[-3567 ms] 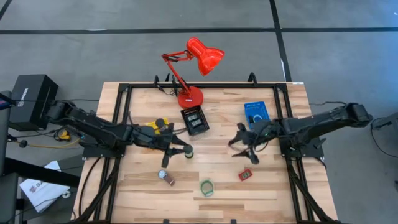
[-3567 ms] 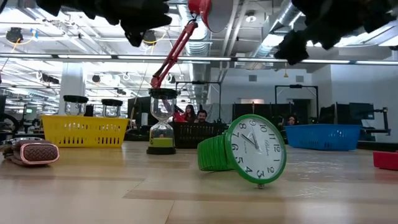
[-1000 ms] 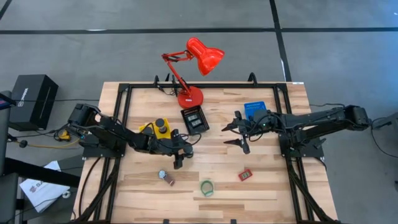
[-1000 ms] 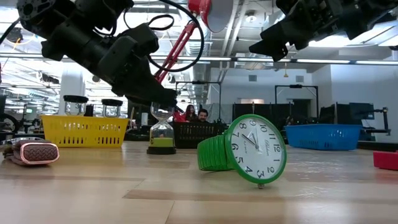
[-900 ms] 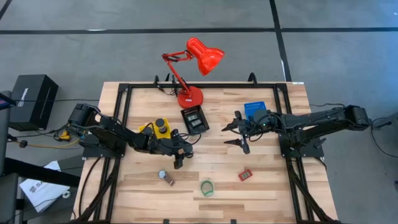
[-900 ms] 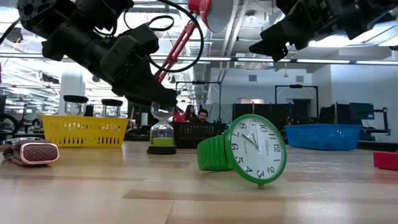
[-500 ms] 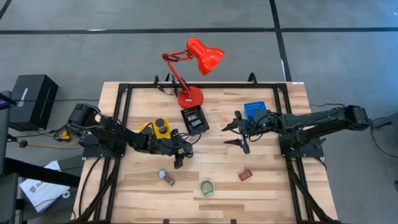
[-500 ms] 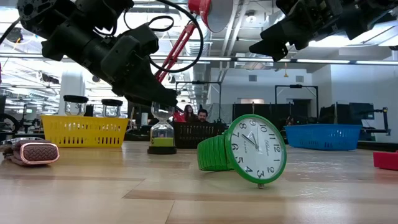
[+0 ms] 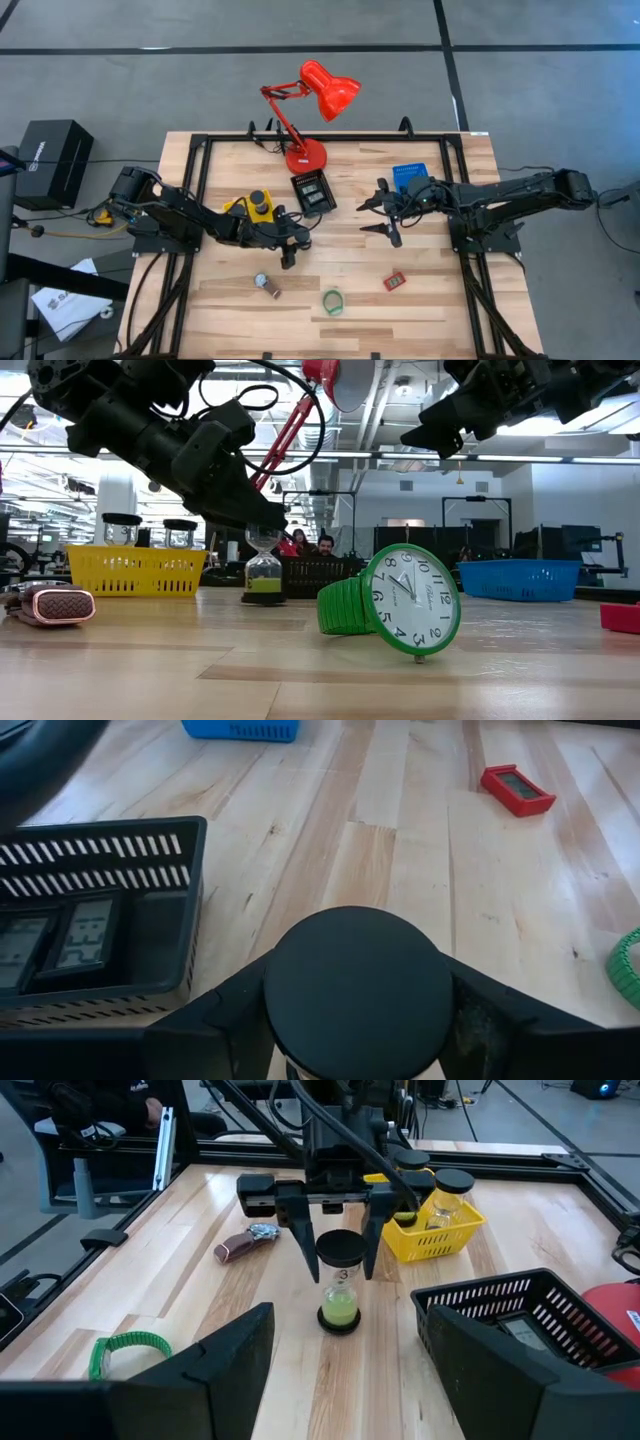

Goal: Pick & Place Office items
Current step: Put the green hourglass into the yellow bin

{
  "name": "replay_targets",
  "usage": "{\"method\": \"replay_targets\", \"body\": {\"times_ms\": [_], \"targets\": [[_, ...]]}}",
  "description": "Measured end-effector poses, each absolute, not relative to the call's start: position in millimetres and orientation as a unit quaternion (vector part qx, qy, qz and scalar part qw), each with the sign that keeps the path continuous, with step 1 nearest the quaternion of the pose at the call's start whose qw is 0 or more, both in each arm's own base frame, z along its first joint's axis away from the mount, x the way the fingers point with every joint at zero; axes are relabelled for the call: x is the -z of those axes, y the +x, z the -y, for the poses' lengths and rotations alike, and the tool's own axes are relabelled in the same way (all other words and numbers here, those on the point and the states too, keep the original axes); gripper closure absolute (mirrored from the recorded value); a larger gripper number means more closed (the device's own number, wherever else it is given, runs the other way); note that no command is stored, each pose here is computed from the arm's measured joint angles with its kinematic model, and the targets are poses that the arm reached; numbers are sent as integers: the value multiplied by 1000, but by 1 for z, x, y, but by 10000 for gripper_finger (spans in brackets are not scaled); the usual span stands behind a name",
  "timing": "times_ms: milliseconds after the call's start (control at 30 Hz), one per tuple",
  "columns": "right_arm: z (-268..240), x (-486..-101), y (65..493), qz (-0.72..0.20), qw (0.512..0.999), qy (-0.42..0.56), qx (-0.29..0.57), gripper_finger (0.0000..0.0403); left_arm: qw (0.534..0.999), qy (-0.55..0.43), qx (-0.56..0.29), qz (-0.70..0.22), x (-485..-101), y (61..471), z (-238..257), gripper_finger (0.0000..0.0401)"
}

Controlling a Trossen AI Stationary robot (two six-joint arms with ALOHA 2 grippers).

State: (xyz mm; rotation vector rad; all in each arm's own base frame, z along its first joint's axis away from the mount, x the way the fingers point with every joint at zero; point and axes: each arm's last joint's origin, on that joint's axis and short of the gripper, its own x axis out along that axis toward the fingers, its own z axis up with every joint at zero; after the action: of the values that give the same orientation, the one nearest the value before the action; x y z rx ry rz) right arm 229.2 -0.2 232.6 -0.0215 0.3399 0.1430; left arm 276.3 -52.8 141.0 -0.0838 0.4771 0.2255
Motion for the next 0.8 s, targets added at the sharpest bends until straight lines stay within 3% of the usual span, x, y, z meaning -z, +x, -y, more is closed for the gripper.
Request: {"method": "replay_targets", "body": {"times_ms": [467,800], "targets": [[0,-232,229,-171,983,-10,-71,149,962,-58,-140,-226,-143,276,51,199],[0,-232,229,-174,982,-10,-71,149,973,-73,-141,-169,-189,259,47,190]]}}
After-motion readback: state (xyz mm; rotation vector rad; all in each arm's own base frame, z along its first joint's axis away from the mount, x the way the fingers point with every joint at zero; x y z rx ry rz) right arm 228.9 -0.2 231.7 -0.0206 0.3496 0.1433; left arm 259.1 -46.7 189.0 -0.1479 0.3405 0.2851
